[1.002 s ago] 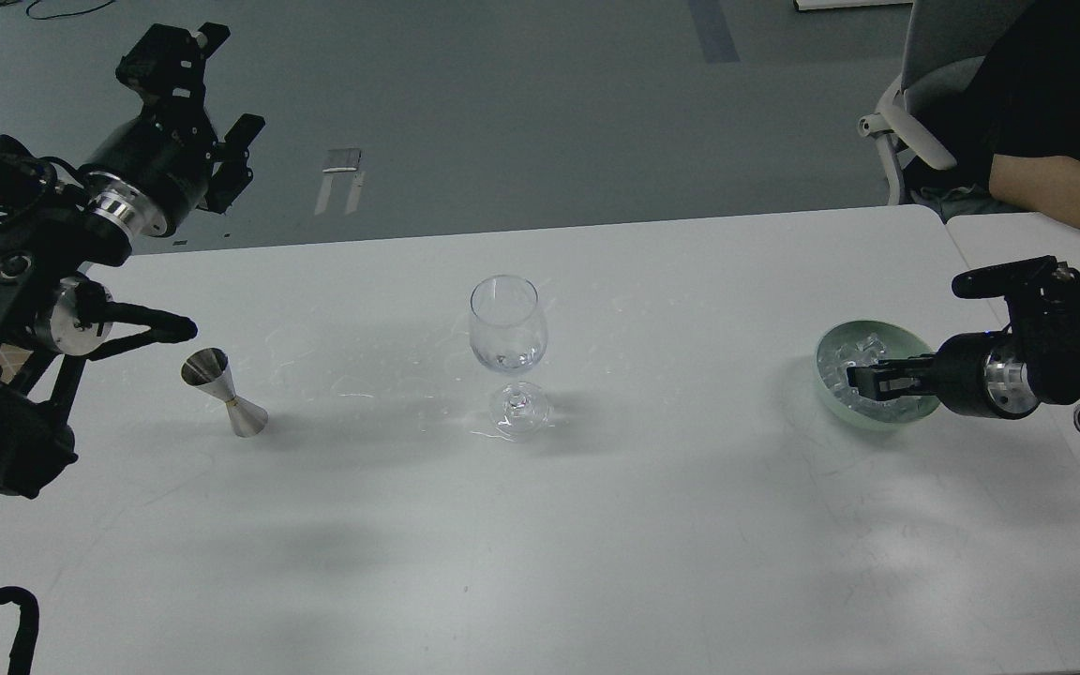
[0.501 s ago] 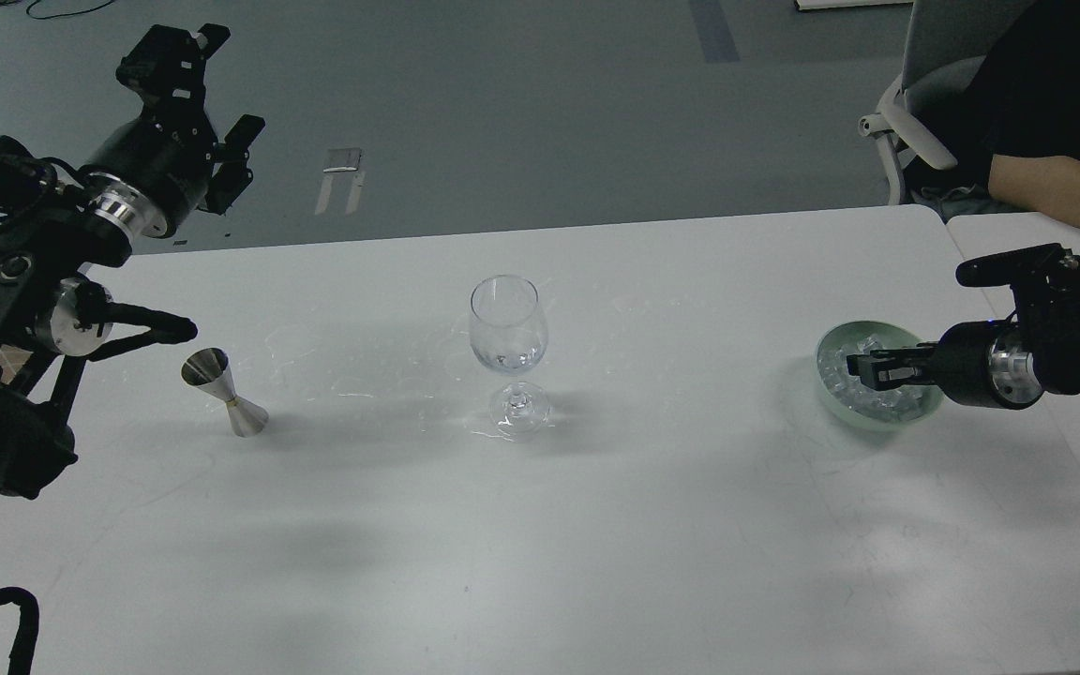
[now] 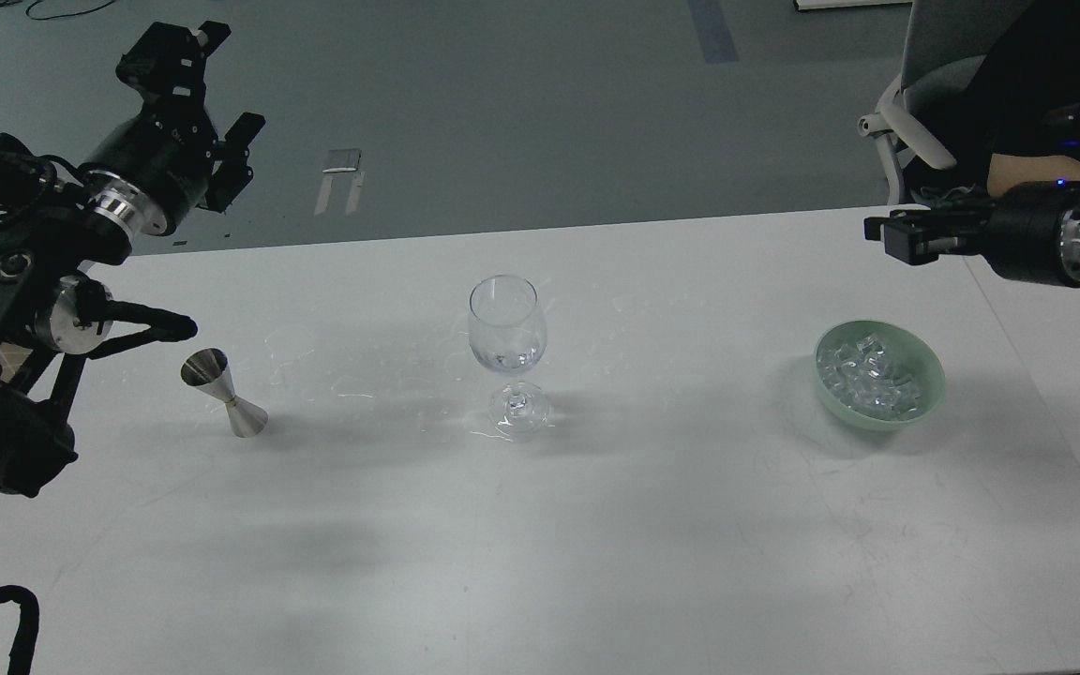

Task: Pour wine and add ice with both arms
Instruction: 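Carry the ice cube with the right gripper over the wine glass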

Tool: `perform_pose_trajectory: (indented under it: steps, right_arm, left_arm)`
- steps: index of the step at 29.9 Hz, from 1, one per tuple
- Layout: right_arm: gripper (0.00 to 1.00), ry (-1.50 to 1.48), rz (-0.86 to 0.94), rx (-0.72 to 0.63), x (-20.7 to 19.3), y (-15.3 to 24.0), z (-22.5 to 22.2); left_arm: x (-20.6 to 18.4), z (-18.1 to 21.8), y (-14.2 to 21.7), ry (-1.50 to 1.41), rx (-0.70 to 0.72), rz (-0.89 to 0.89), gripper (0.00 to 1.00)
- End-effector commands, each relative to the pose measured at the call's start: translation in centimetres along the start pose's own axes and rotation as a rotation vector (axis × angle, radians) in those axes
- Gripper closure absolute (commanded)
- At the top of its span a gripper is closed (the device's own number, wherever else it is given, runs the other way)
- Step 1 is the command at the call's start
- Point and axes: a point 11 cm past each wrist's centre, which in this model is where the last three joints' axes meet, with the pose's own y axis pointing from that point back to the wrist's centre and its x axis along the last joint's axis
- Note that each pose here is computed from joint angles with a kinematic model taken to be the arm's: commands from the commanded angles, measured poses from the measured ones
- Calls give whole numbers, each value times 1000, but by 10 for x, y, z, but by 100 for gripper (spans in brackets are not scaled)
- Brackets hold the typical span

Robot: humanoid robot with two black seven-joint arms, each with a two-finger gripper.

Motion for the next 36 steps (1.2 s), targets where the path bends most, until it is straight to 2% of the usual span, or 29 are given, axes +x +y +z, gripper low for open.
perform_pose_trajectory:
  steps: [1, 3, 4, 6, 12, 14, 20, 28, 36]
  right_arm:
    - [77, 53, 89, 47, 44, -2, -24]
    - [77, 98, 150, 122, 76, -9, -59]
    - [77, 99, 150, 122, 76, -9, -59]
    - [77, 138, 196, 201, 100, -18, -96]
    - [77, 176, 217, 347, 114, -41, -167]
    - [77, 178, 197, 389, 107, -56, -195]
    - [79, 203, 85, 449, 71, -93, -236]
    - [80, 175, 2, 484, 36, -122, -268]
    - [80, 194, -62, 496, 10, -131, -277]
  left_arm:
    - [1, 0, 0, 0, 1, 1, 3]
    - [1, -1, 0, 0, 3, 2, 3]
    - [1, -1, 0, 0, 3, 2, 3]
    - [1, 0, 0, 0, 1, 1, 3]
    - [1, 0, 0, -1, 2, 2, 3]
    - [2, 0, 1, -4, 2, 4, 3]
    - [2, -1, 1, -2, 3, 3, 3]
    - [2, -1, 1, -2, 3, 3, 3]
    - [1, -1, 1, -1, 3, 2, 3]
